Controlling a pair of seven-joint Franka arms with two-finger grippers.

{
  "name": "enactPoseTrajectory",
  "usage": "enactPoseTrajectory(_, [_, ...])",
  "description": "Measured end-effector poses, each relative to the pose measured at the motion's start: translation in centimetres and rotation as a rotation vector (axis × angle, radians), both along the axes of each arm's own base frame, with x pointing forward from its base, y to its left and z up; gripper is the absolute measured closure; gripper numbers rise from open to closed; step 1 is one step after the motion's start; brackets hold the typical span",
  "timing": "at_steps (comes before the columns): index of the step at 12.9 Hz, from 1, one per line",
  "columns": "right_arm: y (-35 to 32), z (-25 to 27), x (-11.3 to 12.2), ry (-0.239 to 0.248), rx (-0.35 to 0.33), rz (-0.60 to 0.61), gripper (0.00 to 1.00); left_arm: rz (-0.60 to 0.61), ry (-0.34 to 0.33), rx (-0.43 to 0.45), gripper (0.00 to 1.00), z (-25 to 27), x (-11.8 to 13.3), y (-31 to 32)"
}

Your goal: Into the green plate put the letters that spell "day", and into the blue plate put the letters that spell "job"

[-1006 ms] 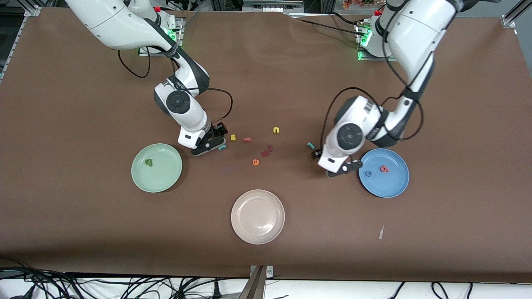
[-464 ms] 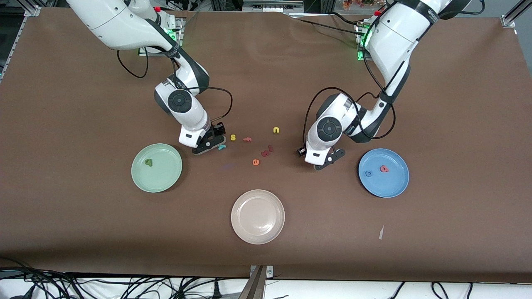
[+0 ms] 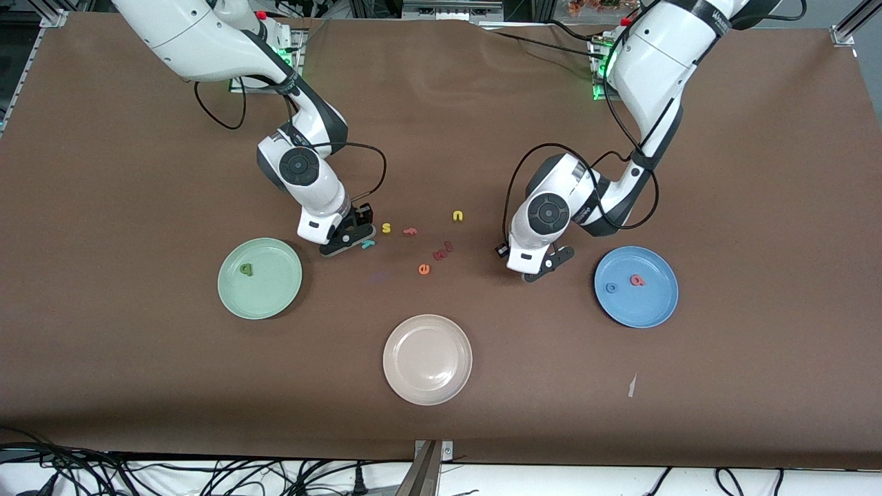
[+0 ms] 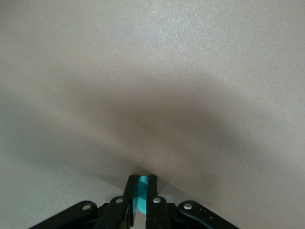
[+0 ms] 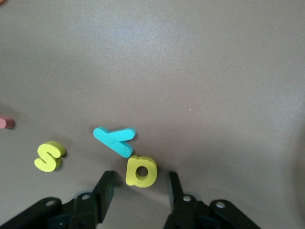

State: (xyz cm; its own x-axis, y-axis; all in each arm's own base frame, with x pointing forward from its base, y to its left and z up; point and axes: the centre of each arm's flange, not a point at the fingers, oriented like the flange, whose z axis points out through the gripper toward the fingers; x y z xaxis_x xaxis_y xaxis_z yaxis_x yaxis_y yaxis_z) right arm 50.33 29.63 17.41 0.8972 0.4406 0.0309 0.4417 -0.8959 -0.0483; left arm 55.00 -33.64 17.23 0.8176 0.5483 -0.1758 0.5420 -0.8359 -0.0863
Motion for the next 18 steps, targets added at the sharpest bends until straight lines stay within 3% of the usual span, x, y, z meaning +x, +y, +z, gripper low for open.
enactPoseTrajectory(4, [0.1, 0.1, 0.1, -0.005, -0.002, 0.002, 0.53, -0.033, 0.04, 0.025, 0.89, 1.5, 1.2, 1.7])
enactPoseTrajectory(5, [0.1, 0.1, 0.1, -0.008, -0.003, 0.002, 0.61, -0.064, 0.064, 0.032, 0.89, 2.8, 2.3, 3.3])
enactPoseTrajectory(8, [0.2, 0.1, 0.2, -0.012, -0.009, 0.005, 0.64, -0.188, 0.112, 0.024, 0.89, 7.5, 6.4, 9.7])
enactPoseTrajectory(9, [0.1, 0.2, 0.2, -0.014, -0.009, 0.004, 0.69, -0.238, 0.114, 0.022, 0.89, 8.9, 7.7, 12.2])
enactPoseTrajectory(11, [0.0, 0.3, 0.4, -0.021, -0.009, 0.004, 0.72, -0.356, 0.101, 0.06, 0.89, 10.2, 9.7, 17.2])
enactPoseTrajectory(14, [-2.1, 1.9, 2.7, -0.043, -0.035, 0.006, 0.72, -0.488, 0.106, 0.085, 0.89, 9.4, 11.1, 23.1])
enactPoseTrajectory(17, [-6.3, 5.9, 5.4, -0.004, -0.045, 0.047, 0.72, -0.543, 0.04, 0.056, 0.89, 8.5, 12.4, 25.1])
enactPoseTrajectory(18, [-8.2, 7.4, 6.3, 0.008, -0.046, 0.072, 0.72, -0.556, 0.023, 0.053, 0.83, 8.2, 12.6, 25.2])
